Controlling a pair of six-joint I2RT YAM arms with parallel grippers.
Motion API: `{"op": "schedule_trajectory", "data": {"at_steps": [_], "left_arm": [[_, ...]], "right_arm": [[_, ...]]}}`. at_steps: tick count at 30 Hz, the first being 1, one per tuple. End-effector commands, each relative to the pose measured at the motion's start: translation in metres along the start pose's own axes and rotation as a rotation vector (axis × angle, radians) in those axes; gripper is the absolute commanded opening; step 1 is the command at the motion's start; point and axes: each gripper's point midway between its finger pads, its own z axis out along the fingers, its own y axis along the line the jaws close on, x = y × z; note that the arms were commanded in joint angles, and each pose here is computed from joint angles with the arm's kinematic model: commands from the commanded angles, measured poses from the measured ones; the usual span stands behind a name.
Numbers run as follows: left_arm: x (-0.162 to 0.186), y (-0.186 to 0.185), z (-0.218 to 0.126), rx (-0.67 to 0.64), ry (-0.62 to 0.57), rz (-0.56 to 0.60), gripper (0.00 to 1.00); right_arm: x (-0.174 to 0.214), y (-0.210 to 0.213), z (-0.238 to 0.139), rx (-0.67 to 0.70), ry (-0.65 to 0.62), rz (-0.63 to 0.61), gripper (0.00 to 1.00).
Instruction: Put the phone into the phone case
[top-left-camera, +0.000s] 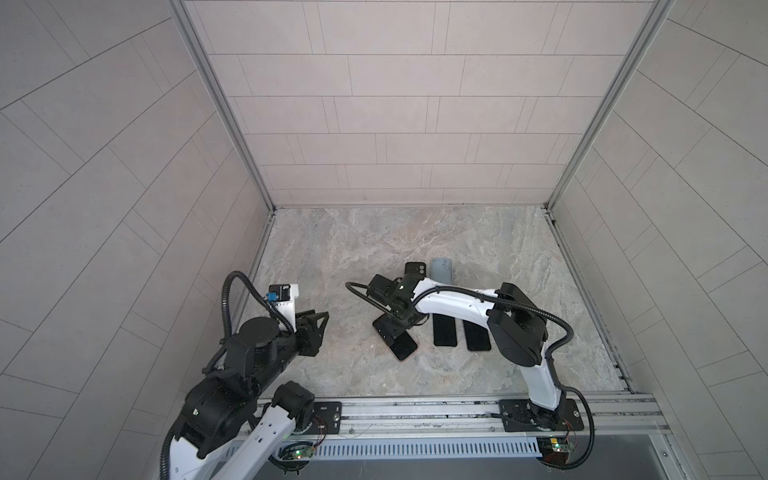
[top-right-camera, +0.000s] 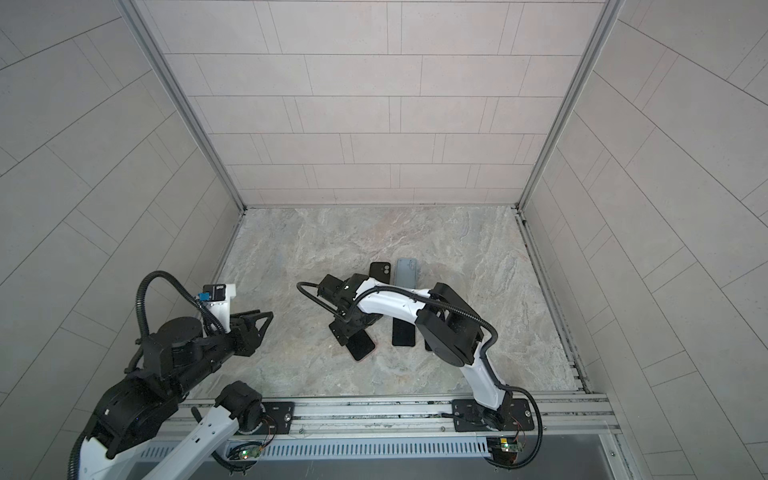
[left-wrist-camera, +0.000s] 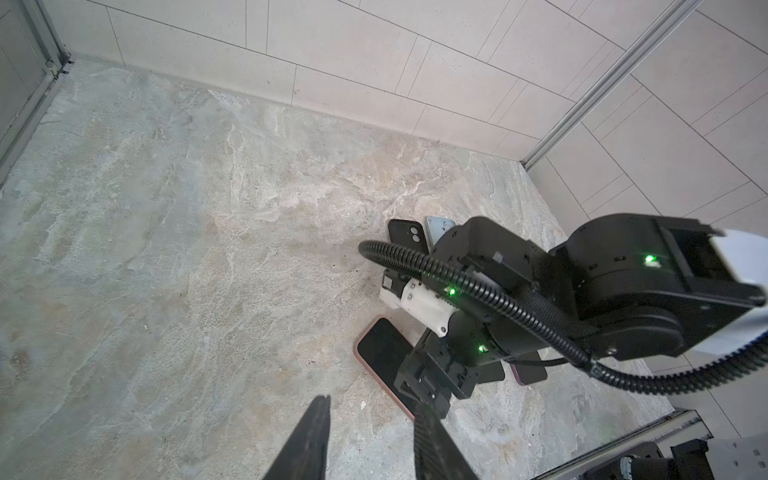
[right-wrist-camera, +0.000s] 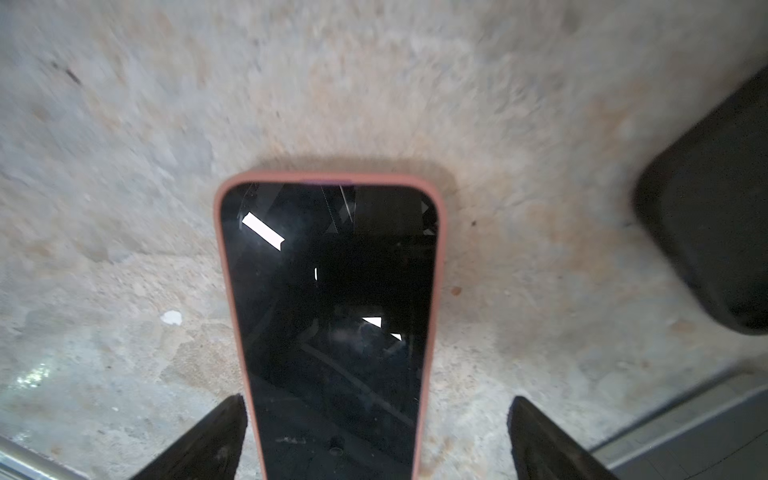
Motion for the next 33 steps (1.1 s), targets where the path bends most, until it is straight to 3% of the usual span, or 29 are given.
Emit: {"op": "schedule_trajectory", "data": {"at_steps": [1,11,18,24,33], "left_arm": [[-0.003,0.003,-0.001,-0.012,-0.031,0.006,0.39],[-0.003,0.003,-0.001,-0.010,-0.031,0.004,0.38],[-0.004,0.002,-0.004,-0.002,-0.044,0.003,0.39],[-0.004,0.001,-0.005,0.007,-0.048,0.002,0.38],[-0.005,0.000,-0.006,0.017,-0.055,0.001,0.38]], "right_arm": [[0.009,0.012,0.007,-0.014,0.004,-0.005,1.00],[0.025,0.018,0.018,0.083,0.022,0.011,0.95],[0.022,0.014,0.020,0.111,0.017,0.052,0.71],[-0.018,0.011,0.000,0.098,-0.071,0.110,0.68],[-0.107,-0.016,-0.025,0.096,-0.259,0.388,0.67]]}}
